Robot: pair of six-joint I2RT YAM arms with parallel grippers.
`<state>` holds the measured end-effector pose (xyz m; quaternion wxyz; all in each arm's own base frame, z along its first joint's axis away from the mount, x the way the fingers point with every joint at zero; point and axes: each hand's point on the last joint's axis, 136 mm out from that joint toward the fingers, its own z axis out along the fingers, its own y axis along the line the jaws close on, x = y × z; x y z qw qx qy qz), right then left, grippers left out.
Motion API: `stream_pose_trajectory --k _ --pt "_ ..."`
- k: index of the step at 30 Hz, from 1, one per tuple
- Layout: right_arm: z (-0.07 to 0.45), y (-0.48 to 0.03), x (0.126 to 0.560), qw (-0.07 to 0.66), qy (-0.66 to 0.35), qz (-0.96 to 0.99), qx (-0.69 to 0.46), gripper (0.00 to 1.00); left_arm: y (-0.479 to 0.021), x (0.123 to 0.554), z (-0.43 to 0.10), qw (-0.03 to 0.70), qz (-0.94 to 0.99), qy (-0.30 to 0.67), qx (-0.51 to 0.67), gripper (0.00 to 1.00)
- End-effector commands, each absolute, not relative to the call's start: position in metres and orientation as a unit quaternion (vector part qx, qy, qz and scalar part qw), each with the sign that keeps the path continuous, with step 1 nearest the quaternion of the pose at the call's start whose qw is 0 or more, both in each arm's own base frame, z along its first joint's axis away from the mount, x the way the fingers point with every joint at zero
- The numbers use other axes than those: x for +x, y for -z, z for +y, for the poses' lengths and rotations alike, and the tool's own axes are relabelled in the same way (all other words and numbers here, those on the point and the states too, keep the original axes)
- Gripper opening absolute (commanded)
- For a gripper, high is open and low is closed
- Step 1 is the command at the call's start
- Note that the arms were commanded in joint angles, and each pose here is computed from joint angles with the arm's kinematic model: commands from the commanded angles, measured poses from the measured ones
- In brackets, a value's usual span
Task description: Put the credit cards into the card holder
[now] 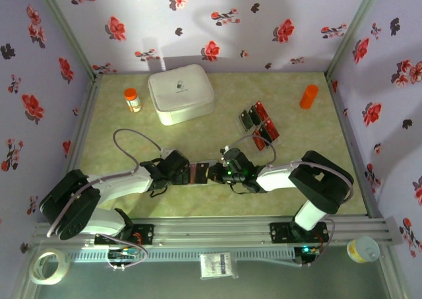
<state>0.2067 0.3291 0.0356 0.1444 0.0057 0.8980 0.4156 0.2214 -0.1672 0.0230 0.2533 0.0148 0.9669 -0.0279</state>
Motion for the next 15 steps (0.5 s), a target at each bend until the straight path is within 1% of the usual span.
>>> stream_pose_trajectory --k 1,15 --pt "0.326 -0.024 0.195 0.115 -0.388 0.914 -0.015 0.0 -0.017 0.214 -0.154 0.244 0.969 0.0 0.02 1.0" --pt "0.342 -0.01 0.195 0.06 -0.366 0.928 -0.034 0.0 -0.017 0.214 -0.155 0.246 0.969 0.003 0.019 1.0"
